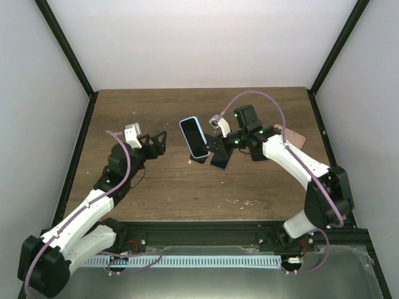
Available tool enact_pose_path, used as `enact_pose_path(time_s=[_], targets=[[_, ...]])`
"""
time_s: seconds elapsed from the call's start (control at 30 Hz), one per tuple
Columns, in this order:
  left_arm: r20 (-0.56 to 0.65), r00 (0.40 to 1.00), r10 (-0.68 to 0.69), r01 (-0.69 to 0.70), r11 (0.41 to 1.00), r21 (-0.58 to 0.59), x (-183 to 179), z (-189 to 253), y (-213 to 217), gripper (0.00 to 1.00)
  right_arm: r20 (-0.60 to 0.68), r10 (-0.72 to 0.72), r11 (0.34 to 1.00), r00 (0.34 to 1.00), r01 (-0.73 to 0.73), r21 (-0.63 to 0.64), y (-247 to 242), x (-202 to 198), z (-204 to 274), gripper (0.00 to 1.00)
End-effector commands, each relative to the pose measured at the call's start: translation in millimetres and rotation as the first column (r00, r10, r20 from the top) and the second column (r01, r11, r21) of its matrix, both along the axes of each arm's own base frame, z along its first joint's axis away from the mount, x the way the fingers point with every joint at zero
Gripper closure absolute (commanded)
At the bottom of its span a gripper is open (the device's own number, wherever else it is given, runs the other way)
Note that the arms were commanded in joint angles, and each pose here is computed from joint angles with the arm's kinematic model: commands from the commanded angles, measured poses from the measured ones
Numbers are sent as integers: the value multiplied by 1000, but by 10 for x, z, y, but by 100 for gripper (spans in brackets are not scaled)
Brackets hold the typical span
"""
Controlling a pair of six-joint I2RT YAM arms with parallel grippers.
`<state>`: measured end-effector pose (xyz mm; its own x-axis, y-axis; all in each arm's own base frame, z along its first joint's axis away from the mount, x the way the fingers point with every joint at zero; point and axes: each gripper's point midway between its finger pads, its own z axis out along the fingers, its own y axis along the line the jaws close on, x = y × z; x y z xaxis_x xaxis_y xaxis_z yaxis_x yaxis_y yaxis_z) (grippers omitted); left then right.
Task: Take the phone out of the phone case
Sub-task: Pick up the phone at the center of the board.
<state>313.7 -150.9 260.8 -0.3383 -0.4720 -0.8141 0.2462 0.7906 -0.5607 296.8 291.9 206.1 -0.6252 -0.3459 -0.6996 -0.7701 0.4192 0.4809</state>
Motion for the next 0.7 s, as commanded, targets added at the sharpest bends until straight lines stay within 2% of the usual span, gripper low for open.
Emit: enact_pose_path(time_s=[0.0, 0.03, 0.1, 0.17, 0.23, 0.33, 0.47, 0.57, 0.67], targets=[[37, 972, -231, 233, 968, -96, -96, -127, -202, 12, 122, 85, 994, 989, -92, 59, -72, -288, 362, 99], [50, 960, -277, 281, 952, -126, -117, -160, -235, 14, 129, 94, 993, 987, -102, 57, -97, -334, 373, 99], [108, 918, -381, 394, 904, -166, -184, -153, -338, 28, 137, 112, 991, 984, -120, 51, -136, -418, 383, 99], [150, 852, -502, 523, 836, -169, -274, -142, -508, 39, 134, 122, 991, 983, -128, 37, -174, -480, 355, 99], [179, 767, -617, 642, 746, -178, -373, -101, -678, 44, 129, 134, 990, 983, -140, 36, -204, -541, 328, 99], [263, 701, -663, 713, 663, -226, -478, -14, -760, 41, 124, 162, 983, 979, -172, 70, -220, -644, 350, 99], [341, 639, -690, 769, 583, -261, -560, 67, -836, 37, 122, 204, 967, 971, -219, 128, -195, -752, 473, 99], [353, 602, -716, 798, 534, -278, -565, 65, -961, 37, 112, 233, 956, 966, -249, 158, -175, -810, 510, 99], [357, 580, -732, 814, 510, -277, -567, 71, -1098, 41, 84, 253, 948, 964, -264, 177, -159, -842, 482, 99]])
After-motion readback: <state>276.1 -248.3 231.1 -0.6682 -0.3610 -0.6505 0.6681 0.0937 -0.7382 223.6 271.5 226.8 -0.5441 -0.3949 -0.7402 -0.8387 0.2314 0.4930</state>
